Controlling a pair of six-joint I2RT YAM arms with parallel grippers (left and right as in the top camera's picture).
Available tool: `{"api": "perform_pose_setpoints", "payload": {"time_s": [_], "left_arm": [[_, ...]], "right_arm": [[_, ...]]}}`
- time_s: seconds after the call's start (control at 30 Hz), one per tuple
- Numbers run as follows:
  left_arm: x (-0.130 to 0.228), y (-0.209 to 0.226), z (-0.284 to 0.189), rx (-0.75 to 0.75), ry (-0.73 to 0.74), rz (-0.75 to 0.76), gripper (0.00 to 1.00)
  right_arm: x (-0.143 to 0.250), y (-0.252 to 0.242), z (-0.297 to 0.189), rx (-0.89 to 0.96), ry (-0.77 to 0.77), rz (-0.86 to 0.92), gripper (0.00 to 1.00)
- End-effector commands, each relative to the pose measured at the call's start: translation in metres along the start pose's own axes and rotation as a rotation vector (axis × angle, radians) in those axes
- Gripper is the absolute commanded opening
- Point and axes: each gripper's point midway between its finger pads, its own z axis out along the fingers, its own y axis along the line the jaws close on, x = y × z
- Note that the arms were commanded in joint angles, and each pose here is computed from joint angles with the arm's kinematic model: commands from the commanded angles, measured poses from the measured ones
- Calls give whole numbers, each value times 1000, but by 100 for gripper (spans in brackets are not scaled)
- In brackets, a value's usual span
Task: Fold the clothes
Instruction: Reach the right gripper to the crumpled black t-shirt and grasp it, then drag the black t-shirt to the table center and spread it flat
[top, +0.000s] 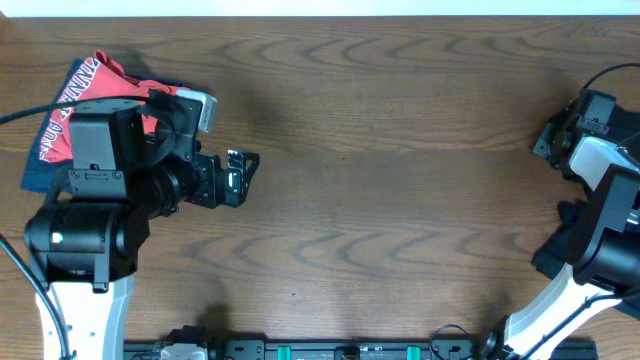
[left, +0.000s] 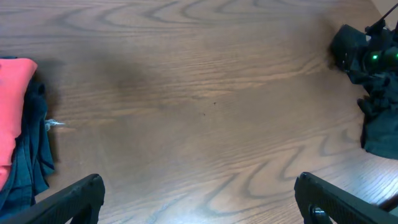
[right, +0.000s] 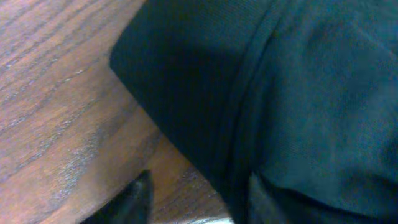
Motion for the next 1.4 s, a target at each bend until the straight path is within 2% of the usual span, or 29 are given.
{"api": "perform_pose_setpoints", "payload": {"time_s": [0.0, 0.07, 0.13, 0.17, 0.23, 0.33, 0.43, 0.53, 0.67, 0.8, 0.83, 0.87, 0.9, 0.93, 1.0, 1.1, 1.23, 1.37], "left_arm": [[-5, -4, -3, 14, -13, -9, 98], [-5, -4, -3, 14, -13, -9, 98], [-5, -4, -3, 14, -13, -9, 98], [-5, -4, -3, 15, -14, -9, 98], [-5, -4, -3, 14, -13, -9, 98], [-5, -4, -3, 14, -14, -8, 98], [-5, -3, -4, 9, -17, -3, 98], [-7, 0, -7, -17, -29, 13, 98], [-9, 17, -19, -145, -61, 22, 98], [-14, 35, -45, -304, -130, 26, 98], [-16, 38, -53, -338, -153, 29, 98], [-17, 39, -60, -361, -173, 32, 98], [-19, 39, -68, -380, -197, 36, 98], [-20, 38, -73, -388, -217, 40, 98], [-20, 35, -81, -389, -244, 46, 98], [-19, 34, -84, -391, -250, 47, 98], [-16, 32, -76, -363, -218, 43, 98], [-16, 20, -60, -259, -183, 45, 100]], "right_arm": [[8, -13, 8, 37, 29, 9, 35], [7, -15, 8, 49, 24, 11, 29], [6, -16, 8, 49, 20, 12, 8], [6, -15, 8, 42, 21, 12, 1], [8, 2, 8, -38, 29, -6, 1], [15, 54, -4, -270, 55, -60, 1], [27, 126, -31, -555, 80, -125, 1], [49, 193, -64, -756, 112, -227, 1], [107, 281, -113, -921, 181, -417, 1], [197, 354, -172, -1040, 229, -702, 1], [217, 365, -183, -1051, 230, -765, 5], [237, 375, -195, -1055, 226, -830, 20], [255, 383, -204, -1050, 216, -888, 42], [267, 390, -212, -1035, 192, -942, 48], [272, 397, -226, -975, 120, -1006, 53], [244, 398, -252, -887, -9, -999, 57], [169, 365, -278, -768, -88, -720, 64], [108, 285, -268, -568, -38, -423, 65]]}}
